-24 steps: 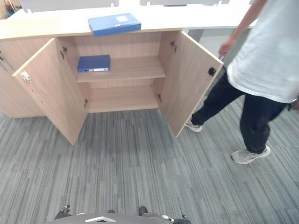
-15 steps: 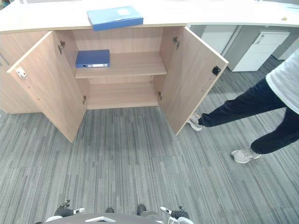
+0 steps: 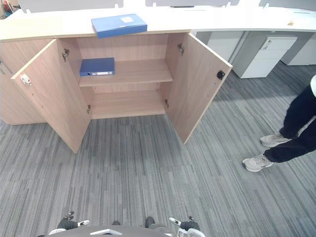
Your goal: Walk over to the cabinet, pick up the folder, carry it to the office cabinet, place the folder inside the office cabinet, then close the office cabinet door
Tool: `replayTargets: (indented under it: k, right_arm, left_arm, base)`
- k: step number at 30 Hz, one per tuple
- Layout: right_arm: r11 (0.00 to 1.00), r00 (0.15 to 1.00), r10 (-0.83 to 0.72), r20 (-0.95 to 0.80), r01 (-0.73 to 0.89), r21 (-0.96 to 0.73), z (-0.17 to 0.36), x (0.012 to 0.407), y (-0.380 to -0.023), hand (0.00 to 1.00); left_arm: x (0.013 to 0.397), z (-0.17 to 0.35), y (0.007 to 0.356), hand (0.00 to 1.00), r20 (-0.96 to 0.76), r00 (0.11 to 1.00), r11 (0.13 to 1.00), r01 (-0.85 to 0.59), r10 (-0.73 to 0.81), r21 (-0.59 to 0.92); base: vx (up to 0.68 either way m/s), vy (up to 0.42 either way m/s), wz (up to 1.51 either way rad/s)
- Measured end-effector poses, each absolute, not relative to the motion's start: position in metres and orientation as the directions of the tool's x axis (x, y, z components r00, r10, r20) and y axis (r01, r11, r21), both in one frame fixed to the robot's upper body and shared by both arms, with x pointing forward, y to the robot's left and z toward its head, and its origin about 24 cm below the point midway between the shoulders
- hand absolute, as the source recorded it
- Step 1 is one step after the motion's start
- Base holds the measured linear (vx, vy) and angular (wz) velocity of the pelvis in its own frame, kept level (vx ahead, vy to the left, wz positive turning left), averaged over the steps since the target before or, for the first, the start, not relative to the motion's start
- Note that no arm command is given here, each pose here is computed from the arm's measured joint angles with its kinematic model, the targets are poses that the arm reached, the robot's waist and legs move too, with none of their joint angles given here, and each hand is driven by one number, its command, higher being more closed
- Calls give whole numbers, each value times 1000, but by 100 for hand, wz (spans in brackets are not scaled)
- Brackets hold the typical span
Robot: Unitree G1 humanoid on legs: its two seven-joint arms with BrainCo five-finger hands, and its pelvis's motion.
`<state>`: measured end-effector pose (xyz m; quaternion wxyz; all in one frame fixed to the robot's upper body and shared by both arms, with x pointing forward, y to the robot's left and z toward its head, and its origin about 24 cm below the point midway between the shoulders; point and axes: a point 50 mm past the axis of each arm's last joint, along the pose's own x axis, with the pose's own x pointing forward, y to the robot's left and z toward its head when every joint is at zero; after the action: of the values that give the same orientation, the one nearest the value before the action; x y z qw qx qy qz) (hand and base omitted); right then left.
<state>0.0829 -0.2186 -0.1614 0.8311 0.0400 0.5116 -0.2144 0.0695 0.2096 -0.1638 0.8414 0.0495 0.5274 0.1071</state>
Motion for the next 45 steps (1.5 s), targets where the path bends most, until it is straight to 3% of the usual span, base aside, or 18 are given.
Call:
replayTargets:
  k: [21, 33, 45]
  right_arm:
    - [911, 480, -324, -815, 392, -131, -150, 119, -223, 0]
    - [868, 463, -363, -809, 483, -114, -149, 112, -225, 0]
    - [872, 455, -318, -832, 484, -69, -154, 119, -206, 0]
  left_arm:
    - [100, -158, 210, 0, -844, 487, 974, -99, 225, 203]
    - [124, -151, 188, 0, -798, 556, 955, -287, 233, 78]
    - [138, -145, 192, 0, -766, 604, 969, -228, 220, 98]
  base:
    - [134, 13, -2]
    - [400, -228, 17]
    - [374, 123, -46]
